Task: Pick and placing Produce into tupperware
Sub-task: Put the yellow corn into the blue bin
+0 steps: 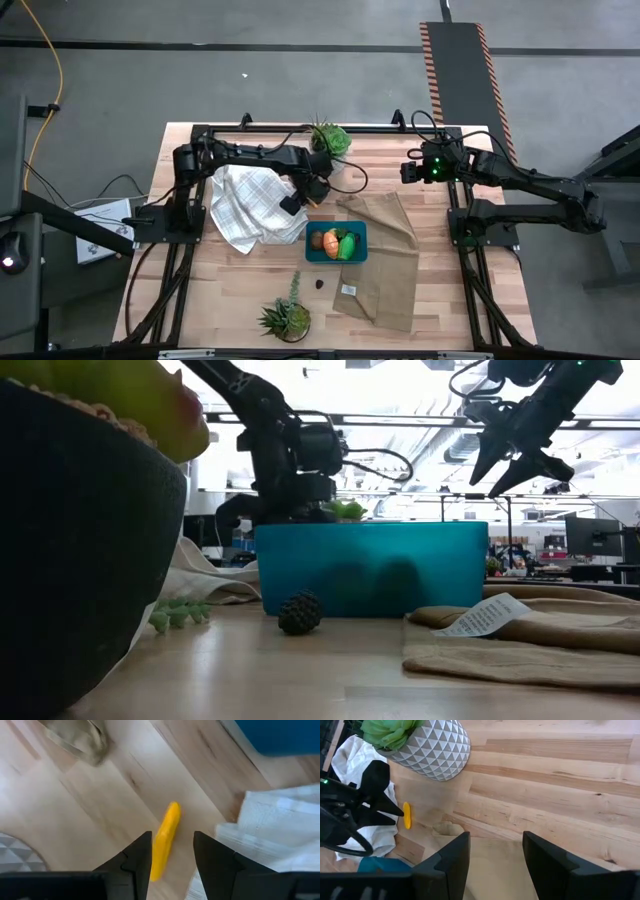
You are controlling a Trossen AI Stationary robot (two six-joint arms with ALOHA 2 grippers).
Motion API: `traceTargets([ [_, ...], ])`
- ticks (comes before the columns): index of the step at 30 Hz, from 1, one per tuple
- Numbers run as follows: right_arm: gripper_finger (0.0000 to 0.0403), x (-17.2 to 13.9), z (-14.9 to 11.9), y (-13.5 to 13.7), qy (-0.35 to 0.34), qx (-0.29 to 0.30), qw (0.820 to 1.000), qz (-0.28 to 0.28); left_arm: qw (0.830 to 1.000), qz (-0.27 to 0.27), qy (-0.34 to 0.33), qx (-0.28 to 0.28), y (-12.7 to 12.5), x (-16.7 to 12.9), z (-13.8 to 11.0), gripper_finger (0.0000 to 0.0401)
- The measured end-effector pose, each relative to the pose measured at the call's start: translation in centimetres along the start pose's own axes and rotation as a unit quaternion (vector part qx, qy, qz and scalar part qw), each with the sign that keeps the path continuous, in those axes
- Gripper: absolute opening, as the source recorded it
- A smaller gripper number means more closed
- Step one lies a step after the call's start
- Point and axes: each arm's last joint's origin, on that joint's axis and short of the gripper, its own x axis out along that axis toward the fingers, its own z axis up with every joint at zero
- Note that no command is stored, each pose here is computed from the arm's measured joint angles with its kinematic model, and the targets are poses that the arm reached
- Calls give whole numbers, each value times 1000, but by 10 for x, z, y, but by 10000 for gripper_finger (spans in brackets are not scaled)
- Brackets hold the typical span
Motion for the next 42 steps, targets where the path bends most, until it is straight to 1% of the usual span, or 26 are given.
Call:
traceTargets([
  [6,174,0,0,0,0,0,1000,0,1000,-10,10,-2,0,10,-2,133],
  [10,174,0,0,0,1,0,1000,1,1000,-3,5,3,2,9,-1,133],
  [25,174,0,0,0,2,-2,1000,1,1000,-3,7,4,2,9,-2,133],
  [29,174,0,0,0,2,-2,1000,2,1000,-14,18,1,0,15,-4,133],
  [42,174,0,0,0,3,0,1000,2,1000,-6,25,2,2,17,-4,133],
])
